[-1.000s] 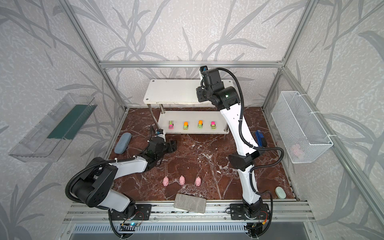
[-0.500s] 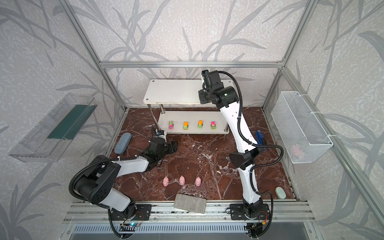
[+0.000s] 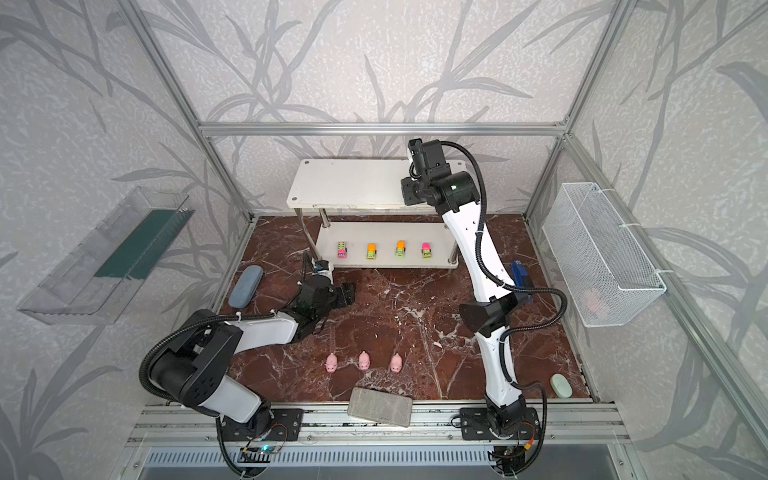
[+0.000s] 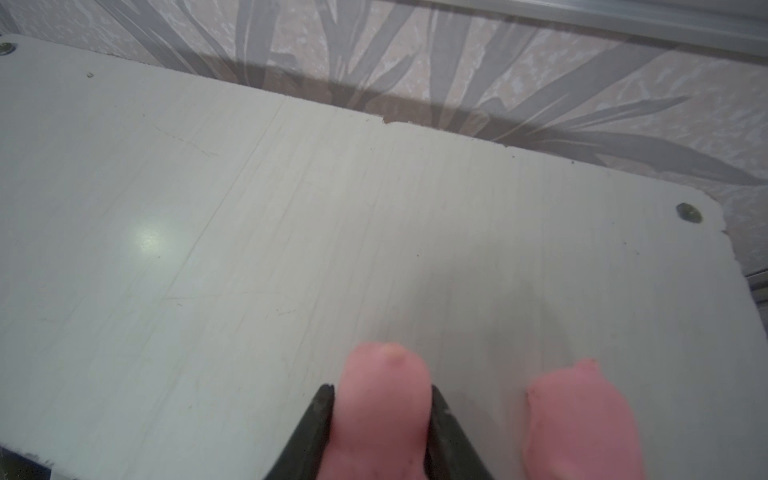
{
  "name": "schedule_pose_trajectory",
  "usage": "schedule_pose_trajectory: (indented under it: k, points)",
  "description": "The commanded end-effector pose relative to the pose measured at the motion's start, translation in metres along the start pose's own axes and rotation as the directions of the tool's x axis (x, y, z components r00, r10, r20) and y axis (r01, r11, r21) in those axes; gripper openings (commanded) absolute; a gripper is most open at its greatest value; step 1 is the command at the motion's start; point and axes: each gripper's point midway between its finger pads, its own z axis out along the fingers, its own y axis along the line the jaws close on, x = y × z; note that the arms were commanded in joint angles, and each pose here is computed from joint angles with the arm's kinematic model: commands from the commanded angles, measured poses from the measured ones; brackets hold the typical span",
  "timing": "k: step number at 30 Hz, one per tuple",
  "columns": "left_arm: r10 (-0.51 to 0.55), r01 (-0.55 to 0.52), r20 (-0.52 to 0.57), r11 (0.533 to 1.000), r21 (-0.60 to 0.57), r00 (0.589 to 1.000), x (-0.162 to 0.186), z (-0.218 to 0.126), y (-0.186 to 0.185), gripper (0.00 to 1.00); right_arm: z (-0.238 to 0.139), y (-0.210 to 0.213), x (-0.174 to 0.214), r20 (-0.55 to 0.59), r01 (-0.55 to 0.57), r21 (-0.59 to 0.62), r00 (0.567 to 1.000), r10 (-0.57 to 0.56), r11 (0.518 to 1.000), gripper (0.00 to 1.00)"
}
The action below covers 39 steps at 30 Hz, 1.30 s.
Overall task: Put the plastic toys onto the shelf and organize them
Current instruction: 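Lift the pink pig and carry it onto the top shelf with the right gripper, then lower the pig beside the first pig and open the right gripper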
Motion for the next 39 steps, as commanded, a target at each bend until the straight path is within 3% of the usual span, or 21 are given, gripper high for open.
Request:
schedule_pose_trajectory:
  k: [1, 17, 30, 39]
  points:
    - [-0.016, 0.016, 0.007, 1.0, 0.013, 1.0, -0.004, 0.004, -0.004, 0.76, 0.0, 0.001, -0.009, 0.034, -0.005, -0.017, 0.999, 0.005, 1.0, 0.36]
    - [-0.011, 0.011, 0.004, 1.0, 0.012, 1.0, -0.004, 0.004, -0.004, 0.76, 0.018, 0.004, -0.003, 0.013, -0.014, -0.035, 1.0, 0.015, 0.999, 0.38]
    - [-0.009, 0.008, 0.005, 1.0, 0.01, 1.0, -0.005, 0.003, -0.004, 0.76, 0.01, 0.002, -0.014, 0.055, -0.027, -0.035, 0.998, 0.029, 0.999, 0.59]
    - [-0.013, 0.013, 0.006, 1.0, 0.01, 1.0, -0.004, 0.002, -0.003, 0.76, -0.028, 0.003, -0.054, 0.198, -0.057, -0.095, 0.977, 0.075, 0.994, 0.7]
